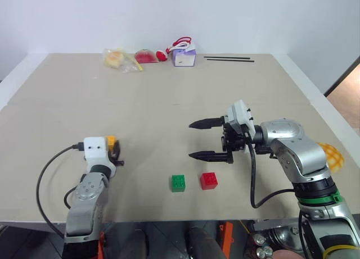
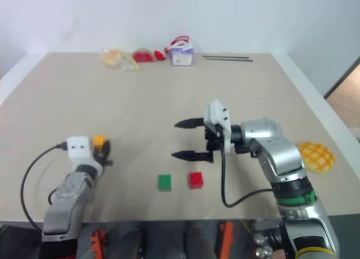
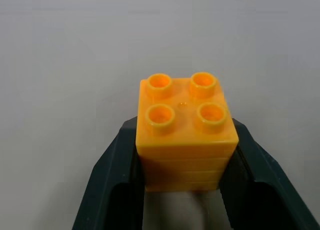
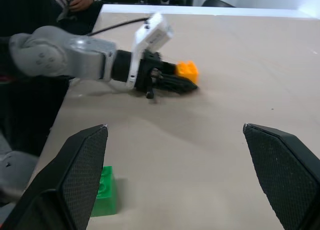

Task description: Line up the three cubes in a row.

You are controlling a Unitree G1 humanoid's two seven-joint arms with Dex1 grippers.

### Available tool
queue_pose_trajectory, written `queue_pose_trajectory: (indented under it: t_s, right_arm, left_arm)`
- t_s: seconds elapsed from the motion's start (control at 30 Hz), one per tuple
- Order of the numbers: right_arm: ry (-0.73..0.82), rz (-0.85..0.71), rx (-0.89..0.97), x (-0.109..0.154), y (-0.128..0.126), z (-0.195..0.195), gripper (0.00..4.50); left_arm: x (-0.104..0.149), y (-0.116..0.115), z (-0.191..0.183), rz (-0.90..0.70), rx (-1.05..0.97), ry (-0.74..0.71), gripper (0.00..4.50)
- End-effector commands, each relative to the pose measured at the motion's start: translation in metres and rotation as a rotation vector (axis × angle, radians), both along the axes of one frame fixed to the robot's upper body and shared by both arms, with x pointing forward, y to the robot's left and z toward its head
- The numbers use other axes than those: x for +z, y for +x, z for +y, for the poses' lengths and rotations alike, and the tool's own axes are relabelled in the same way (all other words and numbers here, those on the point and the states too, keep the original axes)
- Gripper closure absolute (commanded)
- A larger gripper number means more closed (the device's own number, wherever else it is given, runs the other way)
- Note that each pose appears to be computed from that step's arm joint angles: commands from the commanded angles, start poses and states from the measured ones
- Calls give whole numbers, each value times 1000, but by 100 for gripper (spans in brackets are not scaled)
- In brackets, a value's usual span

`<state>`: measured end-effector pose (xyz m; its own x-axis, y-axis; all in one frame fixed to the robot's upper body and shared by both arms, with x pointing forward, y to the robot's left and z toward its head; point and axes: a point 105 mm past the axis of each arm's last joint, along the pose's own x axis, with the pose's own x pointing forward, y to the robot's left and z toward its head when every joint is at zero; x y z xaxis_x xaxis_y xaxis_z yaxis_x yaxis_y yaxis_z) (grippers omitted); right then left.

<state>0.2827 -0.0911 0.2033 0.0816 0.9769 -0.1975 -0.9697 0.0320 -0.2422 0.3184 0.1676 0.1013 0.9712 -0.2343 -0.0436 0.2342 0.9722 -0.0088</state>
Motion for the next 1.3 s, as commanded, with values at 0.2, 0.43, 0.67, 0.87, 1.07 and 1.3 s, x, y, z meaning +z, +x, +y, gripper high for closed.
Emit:
queue_pose_trajectory:
  t_s: [0.2,0.43,0.67,0.87,1.07,1.3]
  right_arm:
    - [-44,-15,69,8,-34,-15,0]
    - [-40,-13,-3,3,-38,-18,0]
    - [-47,1,-59,-4,-45,-21,0]
    - [-44,4,-78,-6,-47,-22,0]
    - [-39,10,-79,-7,-46,-22,0]
    - [-43,18,-63,-10,-45,-21,0]
  left_arm:
    - [3,-53,-47,-5,-926,190,315]
    - [2,-50,-49,8,-1158,271,315]
    - [-9,-56,-51,36,-1277,286,315]
    - [-3,-63,-46,37,-1296,275,315]
    - [-8,-69,-33,70,-1280,283,315]
    - [-13,-66,-22,97,-1245,291,315]
